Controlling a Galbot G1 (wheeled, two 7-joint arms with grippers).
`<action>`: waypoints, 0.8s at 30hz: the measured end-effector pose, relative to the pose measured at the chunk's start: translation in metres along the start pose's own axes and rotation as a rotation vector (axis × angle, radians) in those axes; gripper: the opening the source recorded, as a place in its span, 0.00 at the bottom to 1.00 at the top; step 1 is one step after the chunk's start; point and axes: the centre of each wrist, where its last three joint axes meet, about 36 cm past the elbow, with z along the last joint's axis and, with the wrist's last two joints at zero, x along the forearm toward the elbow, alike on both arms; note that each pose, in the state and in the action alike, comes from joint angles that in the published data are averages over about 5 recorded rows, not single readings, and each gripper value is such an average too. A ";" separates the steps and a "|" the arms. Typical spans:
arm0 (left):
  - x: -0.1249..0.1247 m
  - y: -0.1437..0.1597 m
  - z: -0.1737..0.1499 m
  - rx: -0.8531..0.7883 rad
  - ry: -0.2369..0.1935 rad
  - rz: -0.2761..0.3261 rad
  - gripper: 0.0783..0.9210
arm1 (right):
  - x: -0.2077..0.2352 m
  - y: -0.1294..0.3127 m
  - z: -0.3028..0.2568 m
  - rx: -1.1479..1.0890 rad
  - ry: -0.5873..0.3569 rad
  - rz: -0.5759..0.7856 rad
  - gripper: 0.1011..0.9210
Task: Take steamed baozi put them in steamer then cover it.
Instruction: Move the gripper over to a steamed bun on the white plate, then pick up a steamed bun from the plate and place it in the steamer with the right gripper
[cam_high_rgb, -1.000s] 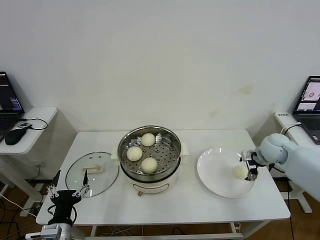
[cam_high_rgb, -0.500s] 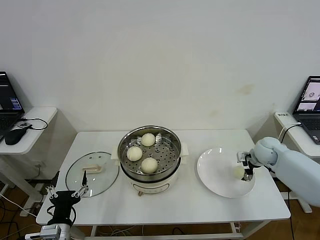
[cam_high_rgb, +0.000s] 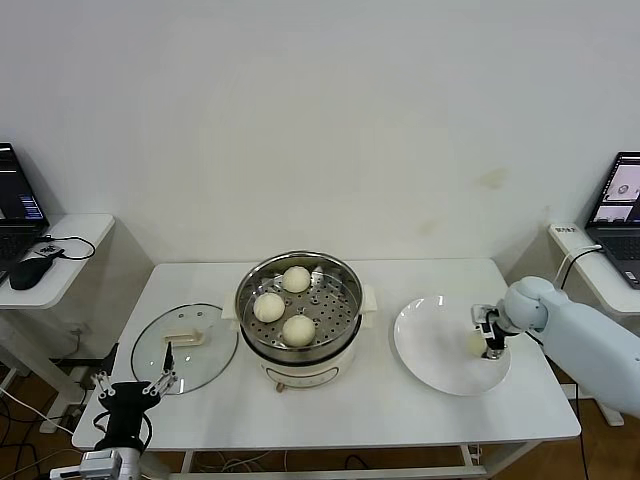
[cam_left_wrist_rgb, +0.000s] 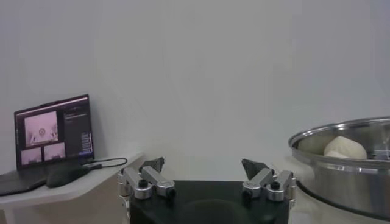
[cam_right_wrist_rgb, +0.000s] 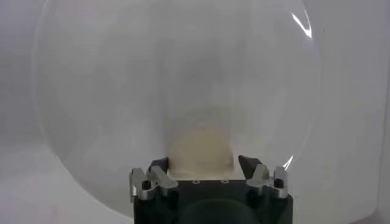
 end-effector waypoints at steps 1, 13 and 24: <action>0.000 0.000 0.000 0.000 0.000 0.000 0.88 | 0.001 -0.001 0.001 -0.001 -0.001 -0.001 0.67; -0.002 0.000 -0.003 0.002 -0.011 0.000 0.88 | 0.044 -0.018 0.005 -0.017 -0.028 0.020 0.66; -0.005 -0.001 -0.005 0.007 -0.023 0.002 0.88 | 0.143 -0.055 -0.040 0.014 -0.139 0.127 0.67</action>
